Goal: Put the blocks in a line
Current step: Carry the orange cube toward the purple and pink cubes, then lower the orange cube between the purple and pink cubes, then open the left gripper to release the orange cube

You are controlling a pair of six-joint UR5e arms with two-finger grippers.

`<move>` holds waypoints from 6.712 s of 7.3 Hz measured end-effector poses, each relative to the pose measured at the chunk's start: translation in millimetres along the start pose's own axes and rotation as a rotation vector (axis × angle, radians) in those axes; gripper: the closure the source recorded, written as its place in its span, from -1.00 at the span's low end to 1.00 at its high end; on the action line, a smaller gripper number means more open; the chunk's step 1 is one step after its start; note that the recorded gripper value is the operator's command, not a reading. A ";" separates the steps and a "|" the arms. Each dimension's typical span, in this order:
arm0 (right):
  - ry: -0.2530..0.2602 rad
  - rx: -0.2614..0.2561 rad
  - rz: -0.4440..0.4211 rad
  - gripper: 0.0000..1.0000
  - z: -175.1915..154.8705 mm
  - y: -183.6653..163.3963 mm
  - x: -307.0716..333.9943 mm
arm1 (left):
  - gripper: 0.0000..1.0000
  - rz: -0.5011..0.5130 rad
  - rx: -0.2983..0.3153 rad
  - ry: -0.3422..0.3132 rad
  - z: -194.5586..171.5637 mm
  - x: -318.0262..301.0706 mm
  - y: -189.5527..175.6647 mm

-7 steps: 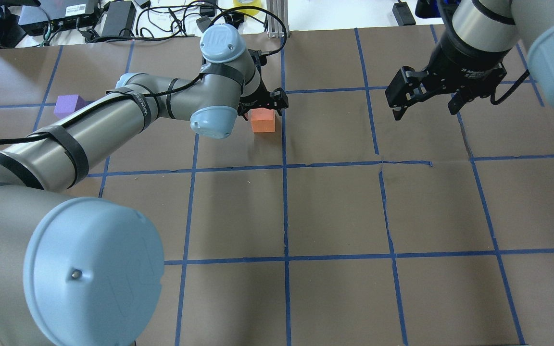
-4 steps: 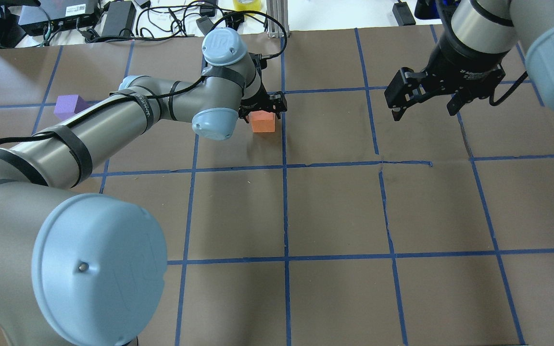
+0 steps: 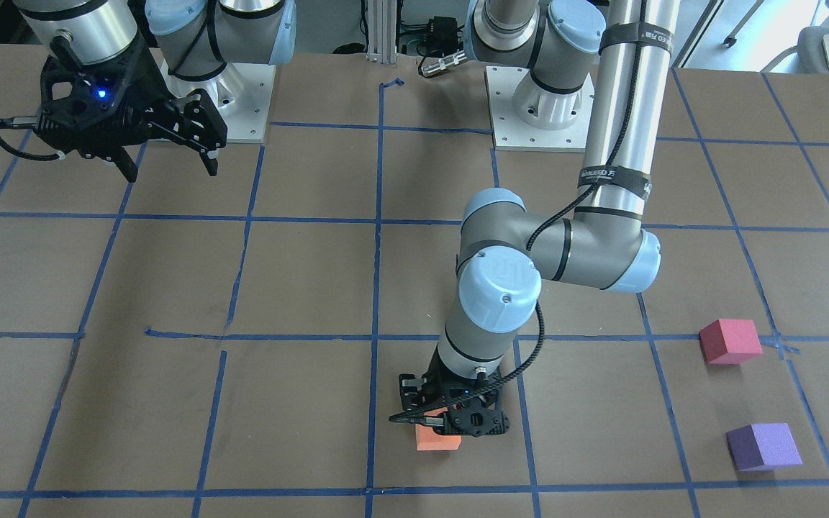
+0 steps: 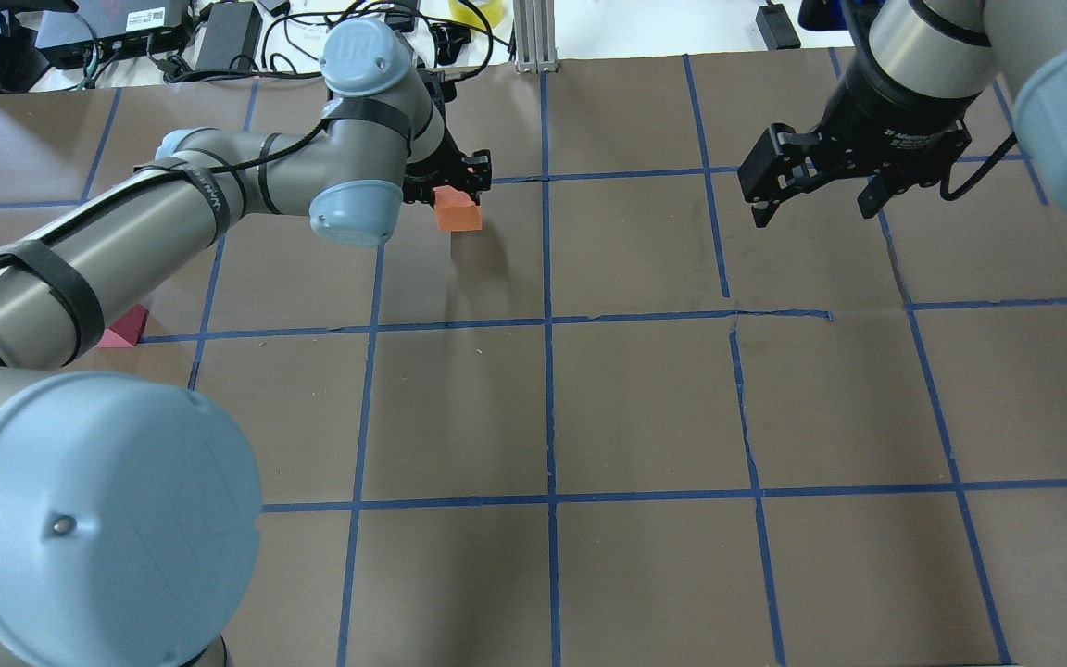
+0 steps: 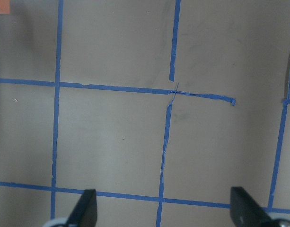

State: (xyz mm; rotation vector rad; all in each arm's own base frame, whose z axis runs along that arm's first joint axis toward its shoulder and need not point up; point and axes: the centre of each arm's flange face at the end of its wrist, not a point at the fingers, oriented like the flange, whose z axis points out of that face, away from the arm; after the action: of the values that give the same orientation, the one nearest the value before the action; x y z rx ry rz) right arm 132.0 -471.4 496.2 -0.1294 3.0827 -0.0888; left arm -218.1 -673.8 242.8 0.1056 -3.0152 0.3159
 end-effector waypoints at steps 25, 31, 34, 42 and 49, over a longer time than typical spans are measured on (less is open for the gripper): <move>0.057 0.022 -0.010 -1.00 -15.2 11.8 4.0 | 0.75 0.097 -0.077 0.015 -28.8 -485.9 25.5; 0.056 0.019 -0.013 -1.00 -14.0 12.2 4.0 | 0.75 0.084 -0.081 0.023 -31.1 -477.5 26.9; 0.056 0.018 -0.013 -1.00 -13.3 12.2 4.1 | 0.75 0.070 -0.075 0.040 -27.2 -475.6 26.3; 0.063 0.016 -0.014 -1.00 -12.4 12.2 4.9 | -0.44 0.068 -0.076 0.053 -22.3 -475.6 27.9; 0.063 0.014 -0.015 -1.00 -11.4 12.5 5.0 | -0.82 0.087 -0.065 0.068 -102.5 -445.7 29.3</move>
State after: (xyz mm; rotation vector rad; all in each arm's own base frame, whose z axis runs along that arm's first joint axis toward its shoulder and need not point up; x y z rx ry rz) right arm 125.4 -458.8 506.6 -0.1515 3.1441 -0.1166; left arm 231.9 -597.9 285.6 -0.0414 -2.9647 0.2238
